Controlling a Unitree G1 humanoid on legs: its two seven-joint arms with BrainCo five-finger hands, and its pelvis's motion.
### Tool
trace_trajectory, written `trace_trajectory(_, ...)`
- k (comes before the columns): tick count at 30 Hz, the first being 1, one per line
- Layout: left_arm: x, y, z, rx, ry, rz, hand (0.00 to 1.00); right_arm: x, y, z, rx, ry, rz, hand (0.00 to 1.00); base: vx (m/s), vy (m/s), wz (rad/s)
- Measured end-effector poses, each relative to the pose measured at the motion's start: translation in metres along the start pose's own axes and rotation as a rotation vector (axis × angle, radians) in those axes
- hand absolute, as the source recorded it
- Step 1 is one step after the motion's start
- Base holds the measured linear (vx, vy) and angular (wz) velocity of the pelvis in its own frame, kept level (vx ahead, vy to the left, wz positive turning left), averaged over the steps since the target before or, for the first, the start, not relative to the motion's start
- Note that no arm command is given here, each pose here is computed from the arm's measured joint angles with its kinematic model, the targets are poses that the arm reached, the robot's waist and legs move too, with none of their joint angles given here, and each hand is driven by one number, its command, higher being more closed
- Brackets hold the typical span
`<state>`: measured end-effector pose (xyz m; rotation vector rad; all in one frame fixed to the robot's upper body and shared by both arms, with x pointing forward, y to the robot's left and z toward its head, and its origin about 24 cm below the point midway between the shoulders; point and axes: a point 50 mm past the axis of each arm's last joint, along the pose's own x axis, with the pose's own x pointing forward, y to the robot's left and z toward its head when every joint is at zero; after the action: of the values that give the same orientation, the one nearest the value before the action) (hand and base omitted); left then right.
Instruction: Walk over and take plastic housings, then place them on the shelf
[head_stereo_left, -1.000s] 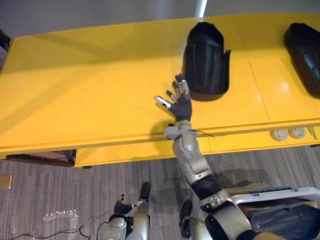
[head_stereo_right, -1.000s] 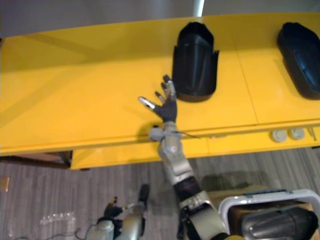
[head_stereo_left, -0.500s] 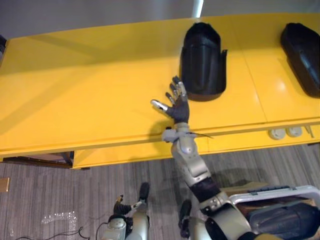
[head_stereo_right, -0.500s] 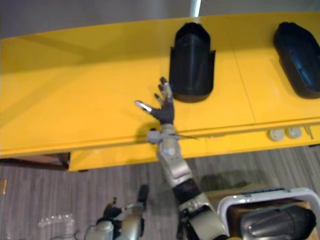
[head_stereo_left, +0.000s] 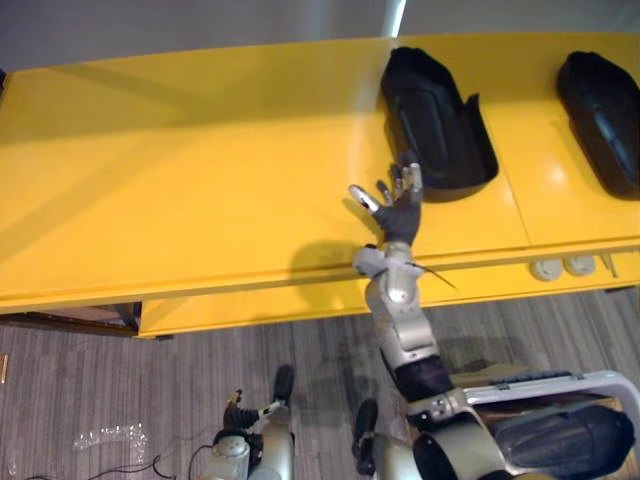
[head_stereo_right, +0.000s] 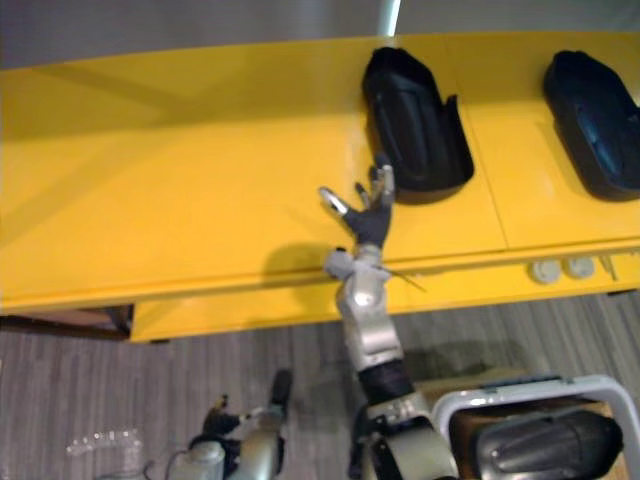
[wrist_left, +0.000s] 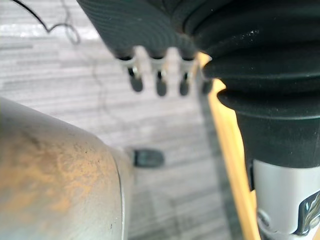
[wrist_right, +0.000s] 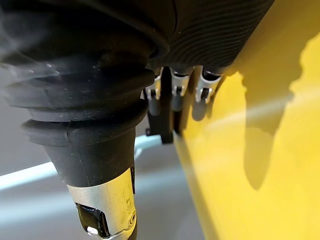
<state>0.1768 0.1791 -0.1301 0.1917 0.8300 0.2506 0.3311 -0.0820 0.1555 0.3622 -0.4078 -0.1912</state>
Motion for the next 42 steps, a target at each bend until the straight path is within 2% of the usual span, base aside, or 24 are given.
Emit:
trace_trajectory(7, 0.0, 0.0, 0.0, 0.0, 0.001, 0.005, 0.0, -0.003, -0.006, 0.0, 0.003, -0.009, 0.015, 0.0, 0.0, 0.0, 0.0)
trace_trajectory(14, 0.0, 0.005, -0.005, -0.025, 0.018, 0.009, 0.0, -0.011, -0.003, 0.004, 0.042, -0.006, 0.231, 0.0, 0.0, 0.0, -0.01)
trace_trajectory(20, -0.001, 0.009, -0.01, -0.024, 0.03, -0.017, 0.0, -0.023, -0.034, 0.021, 0.063, -0.044, 0.286, 0.0, 0.02, -0.007, -0.14)
trace_trajectory(25, -0.004, 0.017, -0.02, -0.041, 0.036, -0.026, 0.0, -0.006, -0.088, 0.1, 0.029, -0.381, 0.2, 0.0, 0.0, 0.001, -0.08)
trace_trajectory(32, -0.009, 0.02, -0.034, -0.037, 0.059, -0.059, 0.0, 0.004, -0.142, 0.151, -0.077, -0.555, 0.037, 0.0, 0.02, -0.003, -0.06)
trace_trajectory(38, -0.014, 0.021, -0.044, -0.038, 0.085, -0.069, 0.0, 0.031, -0.166, 0.157, -0.25, -0.525, -0.094, 0.0, -0.02, -0.001, 0.01)
trace_trajectory(42, -0.016, 0.02, -0.05, -0.041, 0.091, -0.084, 0.0, 0.068, -0.18, 0.152, -0.39, -0.374, -0.112, 0.0, -0.06, 0.012, 0.05)
